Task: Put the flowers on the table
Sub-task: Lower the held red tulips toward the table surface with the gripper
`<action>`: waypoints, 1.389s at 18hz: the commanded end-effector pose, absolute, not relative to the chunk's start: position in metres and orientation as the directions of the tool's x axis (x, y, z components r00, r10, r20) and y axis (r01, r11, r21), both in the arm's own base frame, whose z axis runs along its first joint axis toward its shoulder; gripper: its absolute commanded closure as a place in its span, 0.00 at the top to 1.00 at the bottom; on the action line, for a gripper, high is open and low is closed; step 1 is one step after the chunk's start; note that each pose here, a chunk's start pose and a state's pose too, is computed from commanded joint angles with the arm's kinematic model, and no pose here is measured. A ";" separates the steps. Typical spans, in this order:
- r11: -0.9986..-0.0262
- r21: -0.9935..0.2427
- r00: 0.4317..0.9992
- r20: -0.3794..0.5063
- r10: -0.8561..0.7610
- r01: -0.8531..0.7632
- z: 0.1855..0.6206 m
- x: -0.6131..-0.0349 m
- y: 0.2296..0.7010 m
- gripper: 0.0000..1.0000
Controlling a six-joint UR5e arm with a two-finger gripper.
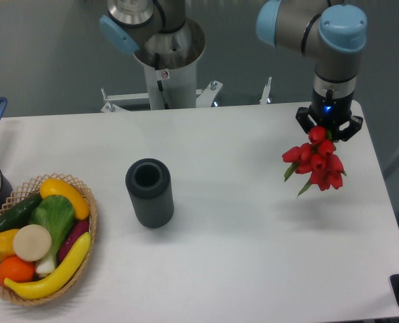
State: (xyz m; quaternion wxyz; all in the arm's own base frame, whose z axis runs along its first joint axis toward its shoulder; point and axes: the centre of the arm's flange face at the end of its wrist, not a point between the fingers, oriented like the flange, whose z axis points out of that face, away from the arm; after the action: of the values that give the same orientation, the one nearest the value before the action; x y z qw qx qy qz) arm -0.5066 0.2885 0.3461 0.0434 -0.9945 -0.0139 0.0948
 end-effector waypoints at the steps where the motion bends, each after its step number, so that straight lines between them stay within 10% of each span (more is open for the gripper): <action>1: -0.996 -0.086 0.982 -0.187 0.031 0.015 0.345 -0.505 0.291 0.07; 25: -0.995 -0.097 0.993 -0.113 -0.028 -0.039 0.268 -0.477 0.397 0.10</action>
State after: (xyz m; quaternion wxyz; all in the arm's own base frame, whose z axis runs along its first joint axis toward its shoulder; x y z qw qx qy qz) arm -0.4771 0.3969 0.2683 0.0495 -0.9971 0.0167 0.0559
